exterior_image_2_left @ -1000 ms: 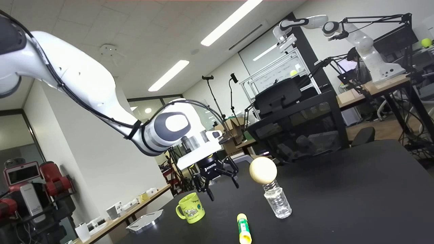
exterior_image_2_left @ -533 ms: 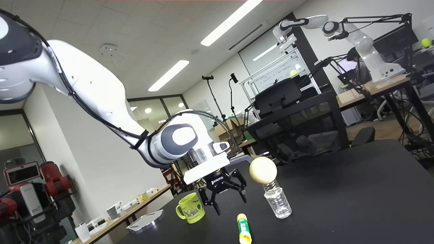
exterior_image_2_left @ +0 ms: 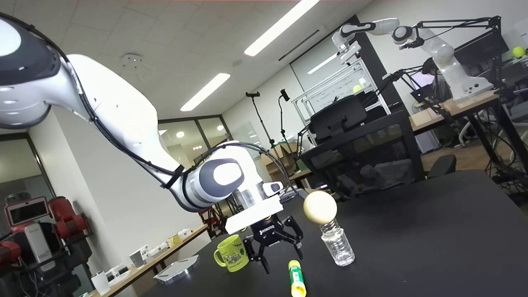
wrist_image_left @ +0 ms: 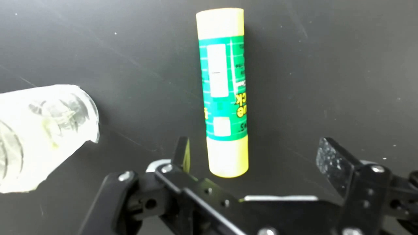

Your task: Pick up the green glue stick from the table and place it in the light yellow cup.

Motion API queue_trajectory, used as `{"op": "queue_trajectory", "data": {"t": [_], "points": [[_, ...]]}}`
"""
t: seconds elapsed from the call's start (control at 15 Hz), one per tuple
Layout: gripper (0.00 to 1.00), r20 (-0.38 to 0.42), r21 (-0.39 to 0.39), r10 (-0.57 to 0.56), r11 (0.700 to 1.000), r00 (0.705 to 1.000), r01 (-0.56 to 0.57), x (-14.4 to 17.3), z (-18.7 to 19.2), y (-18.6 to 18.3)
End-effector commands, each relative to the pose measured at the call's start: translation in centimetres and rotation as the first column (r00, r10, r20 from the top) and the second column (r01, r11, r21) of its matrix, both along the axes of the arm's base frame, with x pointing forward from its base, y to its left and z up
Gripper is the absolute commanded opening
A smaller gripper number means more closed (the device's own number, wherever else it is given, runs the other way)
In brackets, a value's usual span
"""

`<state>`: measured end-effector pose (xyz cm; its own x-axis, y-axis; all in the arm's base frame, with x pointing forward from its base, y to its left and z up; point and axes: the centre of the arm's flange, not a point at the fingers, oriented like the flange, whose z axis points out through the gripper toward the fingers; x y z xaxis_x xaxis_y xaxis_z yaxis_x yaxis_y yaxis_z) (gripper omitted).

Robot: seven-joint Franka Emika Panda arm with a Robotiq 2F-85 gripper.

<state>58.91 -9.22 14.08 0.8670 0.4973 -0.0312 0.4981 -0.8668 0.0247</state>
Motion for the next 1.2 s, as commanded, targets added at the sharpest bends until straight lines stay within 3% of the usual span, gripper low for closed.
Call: {"op": "queue_trajectory", "data": {"t": [0.0, 0.07, 0.13, 0.2, 0.6, 0.8, 1.13], "points": [[1.0, -0.002, -0.012, -0.026, 1.0, 1.0, 0.026, -0.3, -0.9, -0.5], [1.0, -0.005, -0.011, -0.027, 1.0, 1.0, 0.027, -0.3, -1.1, -0.6], [0.75, -0.008, -0.013, -0.029, 0.999, 1.0, 0.029, -0.4, -1.4, -0.7], [0.74, -0.01, -0.012, -0.031, 0.999, 0.999, 0.031, -0.5, -1.5, -0.8], [0.31, -0.021, -0.022, -0.03, 0.999, 0.999, 0.03, -0.6, -1.5, -0.7], [0.11, -0.063, -0.019, -0.092, 0.996, 0.994, 0.091, -0.4, -0.6, -0.6], [0.09, -0.126, -0.016, -0.272, 0.962, 0.954, 0.272, 0.6, 2.4, 1.0]]}}
